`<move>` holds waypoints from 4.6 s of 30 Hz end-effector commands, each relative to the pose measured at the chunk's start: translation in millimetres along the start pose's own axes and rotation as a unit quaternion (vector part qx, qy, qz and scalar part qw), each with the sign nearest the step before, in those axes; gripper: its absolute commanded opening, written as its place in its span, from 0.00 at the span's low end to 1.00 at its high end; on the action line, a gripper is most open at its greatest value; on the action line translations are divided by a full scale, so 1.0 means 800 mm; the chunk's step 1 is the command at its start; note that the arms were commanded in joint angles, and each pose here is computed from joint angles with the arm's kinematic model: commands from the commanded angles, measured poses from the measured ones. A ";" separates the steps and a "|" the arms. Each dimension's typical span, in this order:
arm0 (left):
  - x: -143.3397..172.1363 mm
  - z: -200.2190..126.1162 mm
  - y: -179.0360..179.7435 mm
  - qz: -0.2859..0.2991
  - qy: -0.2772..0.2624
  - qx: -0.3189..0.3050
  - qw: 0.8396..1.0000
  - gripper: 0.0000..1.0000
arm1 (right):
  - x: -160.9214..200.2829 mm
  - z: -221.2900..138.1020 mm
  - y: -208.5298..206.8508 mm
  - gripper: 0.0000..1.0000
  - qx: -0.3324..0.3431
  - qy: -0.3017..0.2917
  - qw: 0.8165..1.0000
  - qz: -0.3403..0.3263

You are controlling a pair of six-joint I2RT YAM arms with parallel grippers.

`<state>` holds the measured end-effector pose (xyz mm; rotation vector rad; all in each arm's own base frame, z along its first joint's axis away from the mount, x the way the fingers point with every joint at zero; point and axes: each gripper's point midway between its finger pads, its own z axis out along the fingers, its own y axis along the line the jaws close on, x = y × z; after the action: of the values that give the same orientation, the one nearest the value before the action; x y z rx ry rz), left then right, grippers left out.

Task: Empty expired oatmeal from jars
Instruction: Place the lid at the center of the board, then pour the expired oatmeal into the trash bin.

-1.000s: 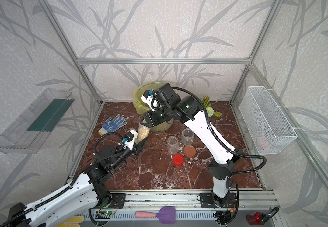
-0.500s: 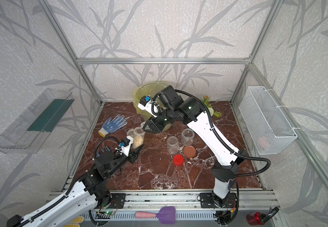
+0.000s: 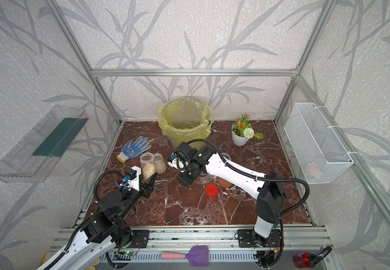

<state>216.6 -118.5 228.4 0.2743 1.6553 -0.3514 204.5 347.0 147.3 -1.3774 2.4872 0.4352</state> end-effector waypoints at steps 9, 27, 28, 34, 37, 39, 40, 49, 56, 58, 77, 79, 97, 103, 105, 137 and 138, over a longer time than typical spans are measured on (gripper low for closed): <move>0.022 -0.011 0.014 -0.031 0.007 -0.020 0.999 0.00 | 0.044 0.075 -0.016 0.18 0.111 -0.027 0.993 0.009; 0.002 -0.008 0.006 -0.029 0.003 -0.007 1.000 0.00 | 0.090 0.136 -0.028 0.68 0.121 0.010 0.992 0.031; 0.001 -0.007 0.006 -0.028 0.004 -0.007 1.000 0.00 | 0.092 0.134 -0.029 0.70 0.121 0.010 0.992 0.031; -0.010 -0.006 0.003 -0.029 0.004 -0.003 1.000 0.00 | 0.082 0.101 -0.024 0.76 0.121 -0.025 0.992 0.035; -0.020 -0.005 0.000 -0.030 0.001 0.000 1.000 0.00 | 0.061 0.065 -0.017 0.77 0.124 -0.055 0.990 0.027; -0.029 -0.004 -0.003 -0.029 0.000 0.003 1.000 0.00 | 0.047 0.038 -0.012 0.77 0.124 -0.077 0.989 0.020; -0.034 -0.002 -0.005 -0.028 0.002 0.007 1.000 0.00 | 0.039 0.023 -0.008 0.77 0.121 -0.090 0.988 0.020; -0.095 0.022 -0.034 0.003 0.027 0.038 0.999 0.00 | 0.003 -0.117 0.020 0.73 0.081 -0.204 0.975 0.044; -0.138 0.059 -0.073 0.056 0.070 0.084 0.992 0.00 | -0.030 -0.241 0.024 0.80 0.021 -0.347 0.928 0.131; -0.143 0.072 -0.083 0.066 0.081 0.096 0.990 0.00 | -0.040 -0.269 0.011 0.81 -0.005 -0.376 0.911 0.168; -0.178 0.163 -0.114 0.098 0.068 0.111 0.987 0.00 | -0.177 -0.291 -0.087 0.89 -0.072 -0.412 0.872 0.254; -0.180 0.164 -0.117 0.098 0.065 0.121 0.986 0.00 | -0.182 -0.287 -0.092 0.89 -0.078 -0.420 0.867 0.258; -0.195 0.195 -0.103 0.100 0.063 0.123 0.985 0.32 | -0.246 -0.247 -0.112 0.39 -0.120 -0.405 0.867 0.266; -0.206 0.195 -0.080 0.058 0.075 0.094 0.991 0.99 | -0.280 -0.252 -0.149 0.30 -0.121 -0.431 0.836 0.317; -0.201 0.191 -0.063 0.033 0.094 0.060 0.993 0.99 | -0.294 -0.257 -0.156 0.30 -0.121 -0.432 0.834 0.323; -0.238 0.177 -0.001 -0.620 -0.020 -0.046 0.783 0.96 | -0.335 -0.266 -0.176 0.24 -0.142 -0.430 0.795 0.404; -0.235 0.177 0.003 -0.634 -0.025 -0.050 0.771 0.96 | -0.336 -0.268 -0.176 0.24 -0.143 -0.433 0.793 0.404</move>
<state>368.7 -175.8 383.1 -0.8584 1.7154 -1.1149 446.4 403.8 389.5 0.0382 2.1759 1.2170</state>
